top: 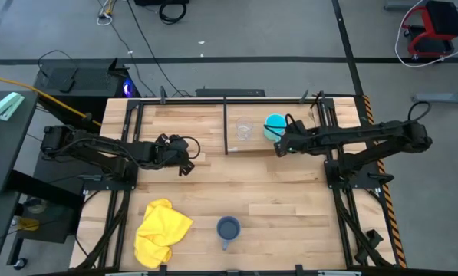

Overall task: Stack small to large cups/mugs on shelf
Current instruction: Put the light blue mug on the shelf, then put the blue mug on the shelf

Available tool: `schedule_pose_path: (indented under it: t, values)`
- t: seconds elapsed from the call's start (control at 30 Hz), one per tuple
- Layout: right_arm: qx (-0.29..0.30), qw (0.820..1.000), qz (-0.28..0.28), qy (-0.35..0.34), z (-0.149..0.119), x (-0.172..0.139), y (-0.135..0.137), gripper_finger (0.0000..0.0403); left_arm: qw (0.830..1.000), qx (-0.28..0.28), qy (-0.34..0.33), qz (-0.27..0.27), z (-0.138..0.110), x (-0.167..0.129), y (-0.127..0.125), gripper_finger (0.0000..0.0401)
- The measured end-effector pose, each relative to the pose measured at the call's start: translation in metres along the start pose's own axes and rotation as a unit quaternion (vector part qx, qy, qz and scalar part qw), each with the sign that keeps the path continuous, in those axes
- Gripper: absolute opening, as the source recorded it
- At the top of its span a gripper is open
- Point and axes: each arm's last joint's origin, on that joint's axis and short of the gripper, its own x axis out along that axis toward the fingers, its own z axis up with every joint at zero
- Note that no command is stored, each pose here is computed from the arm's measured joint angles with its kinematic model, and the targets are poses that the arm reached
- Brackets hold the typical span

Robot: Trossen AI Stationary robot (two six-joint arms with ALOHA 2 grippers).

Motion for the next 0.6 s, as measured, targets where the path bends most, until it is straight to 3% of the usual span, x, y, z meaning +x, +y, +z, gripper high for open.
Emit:
schedule_pose_path:
  t: [0.2, 0.6]
  values:
    - [-0.003, 0.999, 0.040, -0.008, 0.003, 0.004, 0.011, 0.0002, 1.000, 0.000, 0.000, 0.000, 0.000, 0.000, 0.000, 0.0014]
    - [-0.012, 1.000, 0.018, 0.006, 0.004, 0.017, 0.014, 0.0000, 1.000, 0.006, 0.001, 0.000, 0.000, 0.000, 0.000, 0.0024]
